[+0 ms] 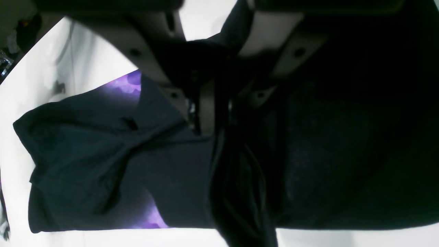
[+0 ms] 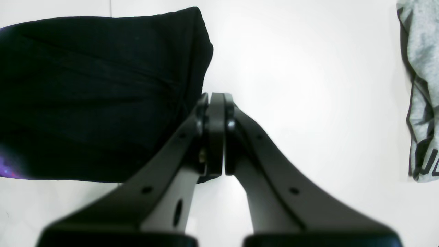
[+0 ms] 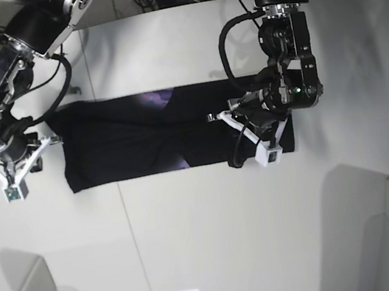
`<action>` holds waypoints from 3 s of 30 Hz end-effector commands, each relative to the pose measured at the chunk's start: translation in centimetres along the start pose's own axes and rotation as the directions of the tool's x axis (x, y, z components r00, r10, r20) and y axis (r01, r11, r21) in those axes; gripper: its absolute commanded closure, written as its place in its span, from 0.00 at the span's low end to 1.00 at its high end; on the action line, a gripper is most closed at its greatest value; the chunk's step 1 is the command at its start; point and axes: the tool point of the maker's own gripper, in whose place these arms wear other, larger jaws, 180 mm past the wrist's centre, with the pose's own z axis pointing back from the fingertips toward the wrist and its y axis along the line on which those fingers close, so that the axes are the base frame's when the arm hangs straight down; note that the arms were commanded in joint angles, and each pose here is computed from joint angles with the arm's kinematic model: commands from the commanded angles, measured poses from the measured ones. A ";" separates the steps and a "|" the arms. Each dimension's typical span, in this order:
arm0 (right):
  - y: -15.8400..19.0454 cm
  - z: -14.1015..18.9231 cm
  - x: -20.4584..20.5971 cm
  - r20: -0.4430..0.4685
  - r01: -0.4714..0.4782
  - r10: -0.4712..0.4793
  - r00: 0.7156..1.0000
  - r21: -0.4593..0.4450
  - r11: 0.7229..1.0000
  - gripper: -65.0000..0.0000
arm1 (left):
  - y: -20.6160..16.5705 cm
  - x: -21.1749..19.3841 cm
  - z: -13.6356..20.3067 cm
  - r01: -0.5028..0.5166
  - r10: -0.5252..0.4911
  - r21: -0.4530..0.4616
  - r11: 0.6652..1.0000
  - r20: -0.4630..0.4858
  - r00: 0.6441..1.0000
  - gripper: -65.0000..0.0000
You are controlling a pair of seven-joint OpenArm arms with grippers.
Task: Fold the T-shirt properly
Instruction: 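Lay the held end onto the strip's middle with the left gripper, then release the strip and move both grippers to its two short ends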
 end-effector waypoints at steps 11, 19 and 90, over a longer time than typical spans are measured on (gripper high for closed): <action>-0.2 0.4 1.7 0.059 -0.004 0.004 0.998 -0.002 1.000 1.00 | -0.8 1.5 0.3 0.011 -0.010 -0.025 1.000 0.044 0.999 1.00; -0.2 0.4 1.6 0.056 -0.004 0.004 0.998 -0.002 1.000 1.00 | -0.9 2.0 0.4 0.011 -0.009 -0.026 1.000 0.057 0.998 1.00; 4.2 -7.3 -3.5 -0.248 0.273 -0.182 0.952 0.408 0.872 0.23 | 22.7 -3.0 14.8 -0.172 0.072 0.455 0.874 0.229 0.971 1.00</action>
